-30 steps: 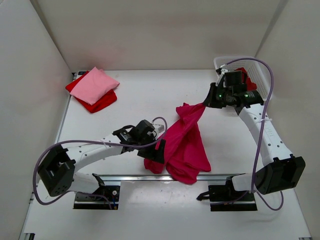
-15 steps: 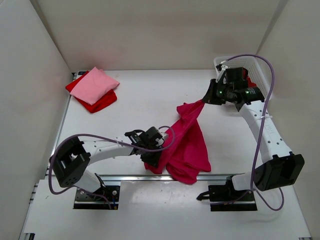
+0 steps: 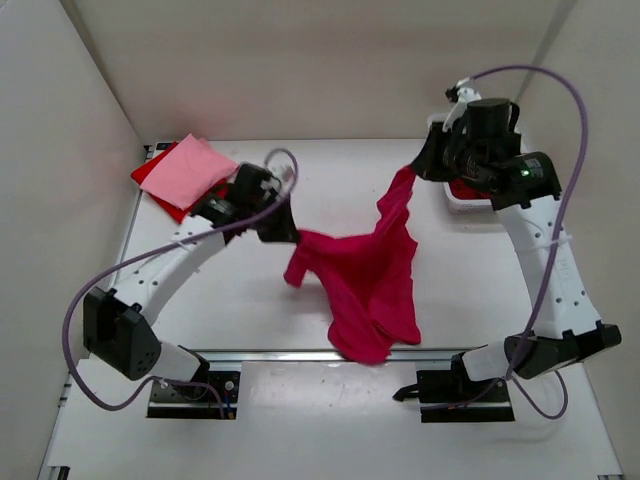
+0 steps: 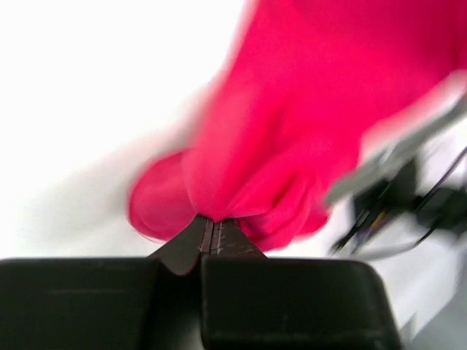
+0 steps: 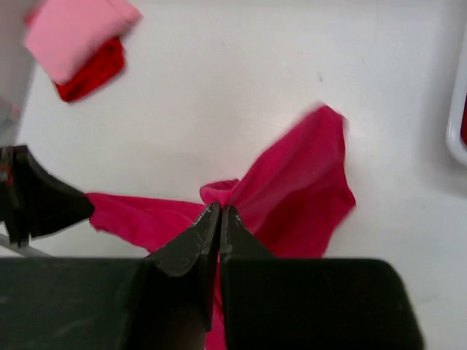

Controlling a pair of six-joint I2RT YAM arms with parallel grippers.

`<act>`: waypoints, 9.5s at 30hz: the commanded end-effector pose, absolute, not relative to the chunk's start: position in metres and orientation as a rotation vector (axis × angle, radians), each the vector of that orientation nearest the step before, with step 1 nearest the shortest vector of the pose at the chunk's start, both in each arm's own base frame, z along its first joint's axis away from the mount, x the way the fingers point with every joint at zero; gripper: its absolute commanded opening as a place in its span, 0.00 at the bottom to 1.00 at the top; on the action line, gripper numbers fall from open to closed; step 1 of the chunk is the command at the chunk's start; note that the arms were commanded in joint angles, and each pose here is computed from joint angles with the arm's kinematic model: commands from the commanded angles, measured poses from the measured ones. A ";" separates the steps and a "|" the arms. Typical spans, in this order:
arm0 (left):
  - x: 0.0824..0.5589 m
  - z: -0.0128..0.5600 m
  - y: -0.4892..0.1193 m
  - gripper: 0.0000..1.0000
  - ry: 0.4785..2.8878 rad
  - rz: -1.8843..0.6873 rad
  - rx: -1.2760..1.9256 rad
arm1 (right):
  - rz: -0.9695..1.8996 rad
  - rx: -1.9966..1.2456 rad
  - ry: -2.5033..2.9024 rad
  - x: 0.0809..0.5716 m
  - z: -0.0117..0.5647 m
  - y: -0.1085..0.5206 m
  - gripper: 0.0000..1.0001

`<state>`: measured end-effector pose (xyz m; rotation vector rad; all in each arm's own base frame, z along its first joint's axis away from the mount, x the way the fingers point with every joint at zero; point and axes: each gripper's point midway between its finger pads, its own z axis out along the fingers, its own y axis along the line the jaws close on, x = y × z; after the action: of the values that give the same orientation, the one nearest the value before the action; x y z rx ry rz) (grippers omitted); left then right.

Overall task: Fold and stack the t-shirts
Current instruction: Flatten out the crumpled T-shirt at the center of the board.

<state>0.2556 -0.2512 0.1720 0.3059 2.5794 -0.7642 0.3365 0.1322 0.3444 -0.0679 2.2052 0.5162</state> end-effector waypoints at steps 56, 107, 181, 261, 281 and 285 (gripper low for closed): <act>0.387 0.497 -0.096 0.01 1.822 -0.590 -0.312 | 0.645 -0.186 1.352 0.289 0.645 0.108 0.00; 0.317 0.150 -0.096 0.00 2.613 -0.341 -0.553 | 0.724 -0.158 2.472 0.265 0.187 0.184 0.17; 0.284 0.125 -0.038 0.07 2.467 -0.220 -0.666 | 0.681 0.436 2.471 0.283 0.067 0.101 0.00; 0.404 0.122 -0.080 0.00 2.281 -0.647 -0.866 | 0.936 0.220 2.470 0.303 0.101 0.126 0.00; 0.320 0.105 -0.056 0.08 2.636 -0.268 -0.669 | 1.053 0.412 2.638 0.261 0.107 0.077 0.00; 0.297 0.095 -0.053 0.11 2.698 -0.229 -0.644 | 1.076 0.429 2.644 0.261 0.107 0.081 0.00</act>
<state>0.2997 -0.0667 0.0791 -0.7060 2.7451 -0.3021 0.2451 0.0868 0.0944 0.4862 2.7132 1.1151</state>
